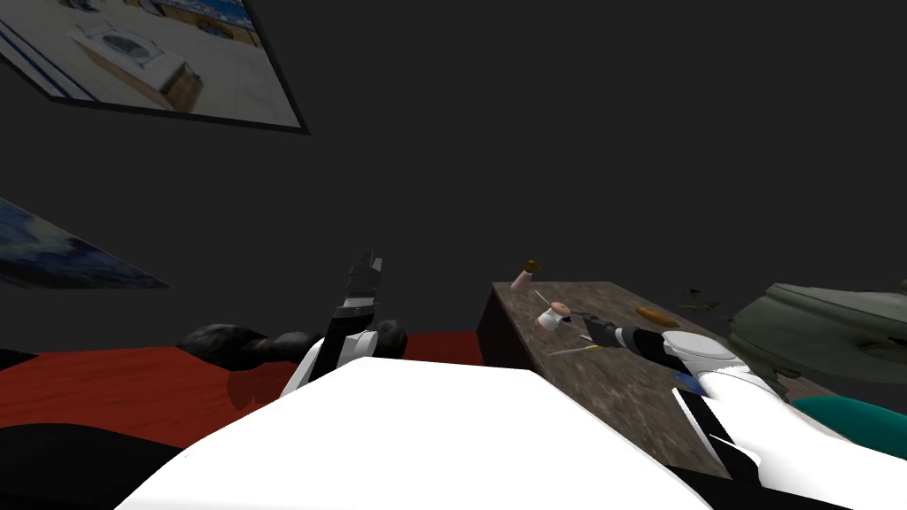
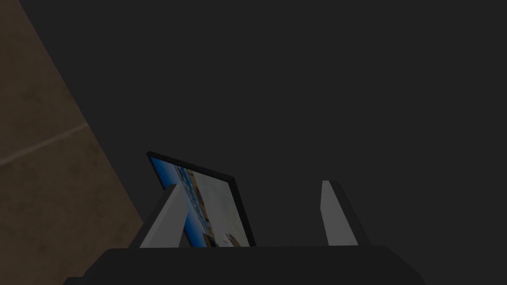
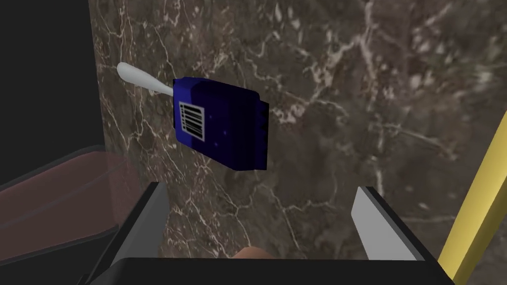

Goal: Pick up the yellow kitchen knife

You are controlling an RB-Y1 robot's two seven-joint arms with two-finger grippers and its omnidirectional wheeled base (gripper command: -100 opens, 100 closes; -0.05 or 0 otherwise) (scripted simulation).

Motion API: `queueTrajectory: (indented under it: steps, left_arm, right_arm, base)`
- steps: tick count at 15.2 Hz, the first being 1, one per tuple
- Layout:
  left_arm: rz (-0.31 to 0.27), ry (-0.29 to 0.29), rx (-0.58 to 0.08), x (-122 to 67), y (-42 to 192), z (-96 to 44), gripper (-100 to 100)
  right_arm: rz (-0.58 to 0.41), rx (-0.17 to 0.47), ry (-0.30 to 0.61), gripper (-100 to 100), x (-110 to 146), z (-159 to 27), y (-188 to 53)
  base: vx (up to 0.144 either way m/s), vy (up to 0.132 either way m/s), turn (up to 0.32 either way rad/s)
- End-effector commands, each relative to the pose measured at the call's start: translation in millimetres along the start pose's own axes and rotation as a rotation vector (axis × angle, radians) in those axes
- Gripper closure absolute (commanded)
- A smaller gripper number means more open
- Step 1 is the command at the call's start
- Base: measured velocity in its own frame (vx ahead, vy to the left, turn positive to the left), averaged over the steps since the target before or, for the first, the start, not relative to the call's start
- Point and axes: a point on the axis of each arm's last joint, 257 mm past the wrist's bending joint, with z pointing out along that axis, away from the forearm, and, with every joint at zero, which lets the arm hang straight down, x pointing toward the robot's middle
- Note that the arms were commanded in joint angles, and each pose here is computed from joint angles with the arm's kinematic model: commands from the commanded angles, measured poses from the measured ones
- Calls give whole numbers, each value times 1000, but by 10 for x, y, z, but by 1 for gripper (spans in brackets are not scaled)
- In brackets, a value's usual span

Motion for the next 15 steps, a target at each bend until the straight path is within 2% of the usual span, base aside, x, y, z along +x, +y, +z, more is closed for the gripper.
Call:
queueTrajectory:
  steps: [1, 3, 4, 8, 11, 13, 14, 15]
  left_arm:
    - [0, 0, 0, 0, 0, 0, 0]
    - [0, 0, 0, 0, 0, 0, 0]
    - [0, 0, 0, 0, -1, 0, 0]
    - [0, 0, 0, 0, -1, 1, 0]
    - [0, 0, 0, 0, 0, 1, 0]
    - [0, 0, 0, 0, 0, 0, 0]
    - [0, 0, 0, 0, 0, 0, 0]
    - [0, 0, 0, 0, 0, 0, 0]
  right_arm:
    - [5, -42, -8, -100, 38, -89, 135]
    - [5, -42, -8, -100, 38, -89, 135]
    - [5, -116, -17, -100, 83, -239, 373]
    - [5, -116, -17, -100, 83, -239, 373]
    - [8, -192, -28, -100, 114, -397, 615]
    - [15, -267, -39, -100, 130, -559, 853]
    - [15, -267, -39, -100, 130, -559, 853]
    - [19, -303, -46, -100, 133, -641, 970]
  base:
    - [159, 75, 24]
    - [71, 41, -5]
    - [71, 47, 43]
    - [65, 33, 10]
    - [51, 30, 22]
    - [125, 69, 36]
    - [121, 76, 18]
    - [116, 75, 22]
